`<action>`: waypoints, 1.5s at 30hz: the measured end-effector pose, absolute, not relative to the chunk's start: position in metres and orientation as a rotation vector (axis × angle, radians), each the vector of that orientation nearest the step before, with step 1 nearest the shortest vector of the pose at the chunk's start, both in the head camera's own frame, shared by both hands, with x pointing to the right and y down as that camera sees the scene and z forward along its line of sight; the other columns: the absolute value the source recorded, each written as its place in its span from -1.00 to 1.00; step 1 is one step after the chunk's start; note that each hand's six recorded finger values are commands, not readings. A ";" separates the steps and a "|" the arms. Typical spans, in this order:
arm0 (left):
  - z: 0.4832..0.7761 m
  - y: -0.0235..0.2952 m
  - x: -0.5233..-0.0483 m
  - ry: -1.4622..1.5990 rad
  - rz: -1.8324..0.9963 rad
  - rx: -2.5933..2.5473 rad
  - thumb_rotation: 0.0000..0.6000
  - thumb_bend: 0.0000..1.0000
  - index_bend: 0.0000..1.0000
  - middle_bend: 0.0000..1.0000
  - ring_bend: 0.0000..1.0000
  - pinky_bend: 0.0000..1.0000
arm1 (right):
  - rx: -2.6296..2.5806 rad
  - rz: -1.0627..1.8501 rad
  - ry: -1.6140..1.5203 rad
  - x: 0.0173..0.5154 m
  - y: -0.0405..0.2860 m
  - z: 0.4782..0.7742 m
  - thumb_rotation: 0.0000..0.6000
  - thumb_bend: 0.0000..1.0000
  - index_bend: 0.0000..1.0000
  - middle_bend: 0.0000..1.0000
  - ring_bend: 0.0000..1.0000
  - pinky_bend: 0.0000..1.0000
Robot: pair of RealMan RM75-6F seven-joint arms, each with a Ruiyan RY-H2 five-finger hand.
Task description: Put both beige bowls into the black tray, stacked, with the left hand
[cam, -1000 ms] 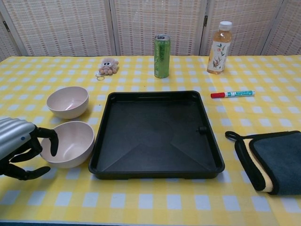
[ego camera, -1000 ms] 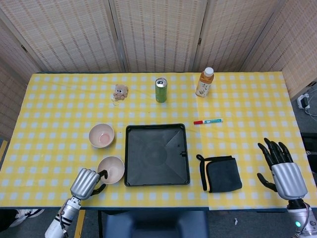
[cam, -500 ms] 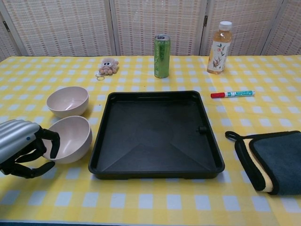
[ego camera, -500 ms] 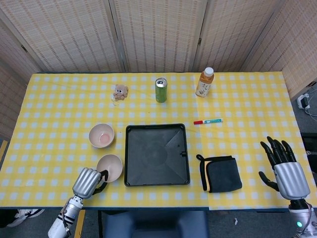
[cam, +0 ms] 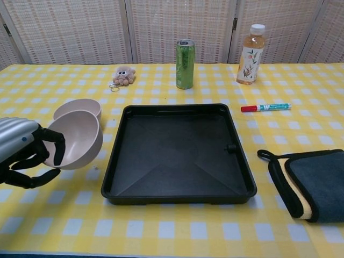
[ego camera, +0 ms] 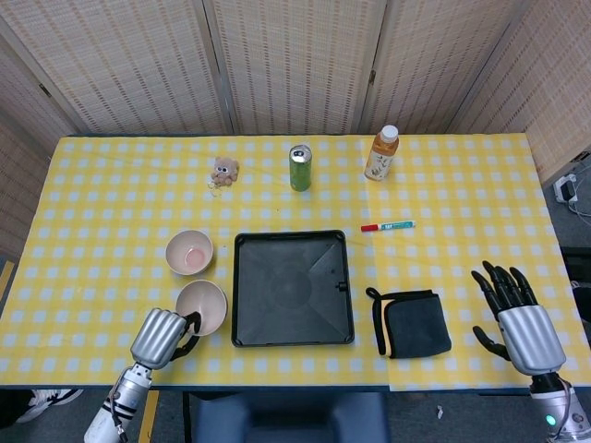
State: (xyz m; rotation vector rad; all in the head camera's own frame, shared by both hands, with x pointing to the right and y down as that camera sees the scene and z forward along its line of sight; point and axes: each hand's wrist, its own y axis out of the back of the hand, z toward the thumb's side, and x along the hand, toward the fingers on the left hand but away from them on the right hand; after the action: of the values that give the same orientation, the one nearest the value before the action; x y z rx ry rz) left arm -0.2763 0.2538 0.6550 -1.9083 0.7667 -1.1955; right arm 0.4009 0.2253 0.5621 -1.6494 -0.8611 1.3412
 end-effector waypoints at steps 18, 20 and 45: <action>0.667 0.215 -0.178 0.639 -1.113 -1.924 1.00 -0.11 0.27 1.00 1.00 1.00 | -1.669 1.283 -0.931 0.406 0.227 0.541 1.00 -0.39 -1.00 -1.00 -1.00 -1.00; 0.670 0.216 -0.164 0.613 -1.099 -1.937 1.00 -0.11 0.27 1.00 1.00 1.00 | -1.667 1.281 -0.942 0.408 0.227 0.539 1.00 -0.39 -1.00 -1.00 -1.00 -1.00; 0.705 0.204 -0.108 0.544 -1.055 -1.956 1.00 -0.45 -0.53 1.00 0.99 1.00 | -1.681 1.338 -0.947 0.419 0.224 0.543 1.00 -0.39 -1.00 -1.00 -1.00 -1.00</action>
State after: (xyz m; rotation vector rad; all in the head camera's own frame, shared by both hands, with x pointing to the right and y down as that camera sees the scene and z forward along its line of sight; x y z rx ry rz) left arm -0.1079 0.2037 0.7052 -1.9564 0.5440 -1.0549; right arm 0.4186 0.2236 0.5426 -1.6809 -0.9466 1.3379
